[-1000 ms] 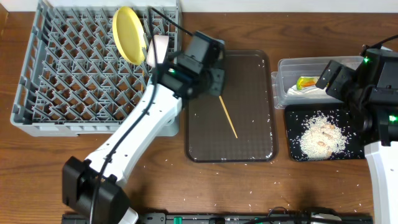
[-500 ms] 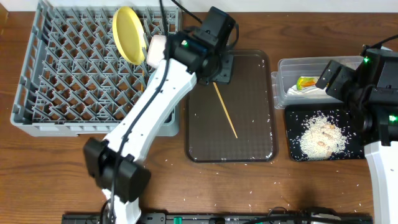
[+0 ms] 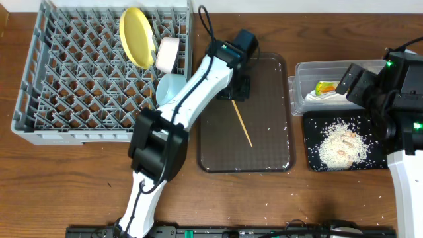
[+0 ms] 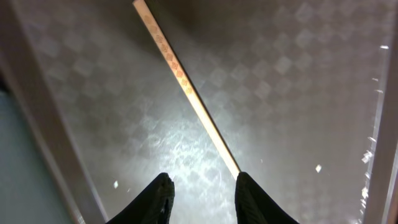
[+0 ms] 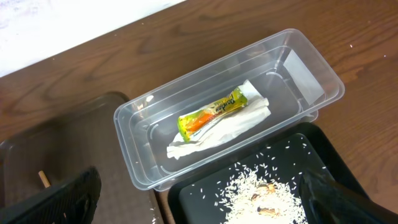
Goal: Sort waste into correct bins and load items into the dishwasher
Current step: 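Grasp the second wooden chopstick with the left gripper, then place the second chopstick into the dish rack with the left gripper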
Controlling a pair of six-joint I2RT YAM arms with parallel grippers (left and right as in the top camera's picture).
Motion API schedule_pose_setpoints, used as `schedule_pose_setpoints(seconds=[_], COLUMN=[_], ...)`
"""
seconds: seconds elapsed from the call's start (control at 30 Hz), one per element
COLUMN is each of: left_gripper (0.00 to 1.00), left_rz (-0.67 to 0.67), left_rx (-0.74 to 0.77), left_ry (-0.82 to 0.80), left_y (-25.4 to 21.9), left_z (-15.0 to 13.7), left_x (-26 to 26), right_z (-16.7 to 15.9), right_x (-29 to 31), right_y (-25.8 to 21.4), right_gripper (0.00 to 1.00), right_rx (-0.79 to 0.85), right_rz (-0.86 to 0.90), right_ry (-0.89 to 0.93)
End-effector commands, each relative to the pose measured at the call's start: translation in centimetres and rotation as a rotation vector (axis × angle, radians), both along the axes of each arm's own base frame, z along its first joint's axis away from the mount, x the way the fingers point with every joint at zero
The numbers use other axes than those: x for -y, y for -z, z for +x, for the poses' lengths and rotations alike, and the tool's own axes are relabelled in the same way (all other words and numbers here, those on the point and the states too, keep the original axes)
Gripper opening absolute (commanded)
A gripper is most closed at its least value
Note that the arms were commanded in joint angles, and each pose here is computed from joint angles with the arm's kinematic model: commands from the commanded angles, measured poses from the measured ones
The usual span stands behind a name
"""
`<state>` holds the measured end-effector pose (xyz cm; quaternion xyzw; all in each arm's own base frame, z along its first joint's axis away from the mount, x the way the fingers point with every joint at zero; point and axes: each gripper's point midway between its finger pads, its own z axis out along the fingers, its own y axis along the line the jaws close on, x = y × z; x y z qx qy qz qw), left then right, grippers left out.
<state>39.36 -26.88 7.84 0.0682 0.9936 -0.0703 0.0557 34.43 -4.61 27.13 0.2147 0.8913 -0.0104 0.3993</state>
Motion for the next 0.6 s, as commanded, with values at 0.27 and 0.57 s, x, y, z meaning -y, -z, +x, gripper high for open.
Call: schedule_pose_setpoints(seconds=[0.27, 0.57], left_gripper=[0.33, 0.27], left_rz=[0.061, 0.066], left_rx=[-0.092, -0.086], left_ry=[-0.222, -0.223], left_y=[6.9, 7.9], left_z=[0.3, -0.3], left_x=[0.3, 1.0], right_z=[0.0, 0.0], right_x=[0.3, 0.3], right_y=[-0.7, -0.7], right_gripper=[0.99, 0.99], right_rx=[0.018, 0.018], right_rz=[0.000, 0.000], right_ry=[0.017, 0.017])
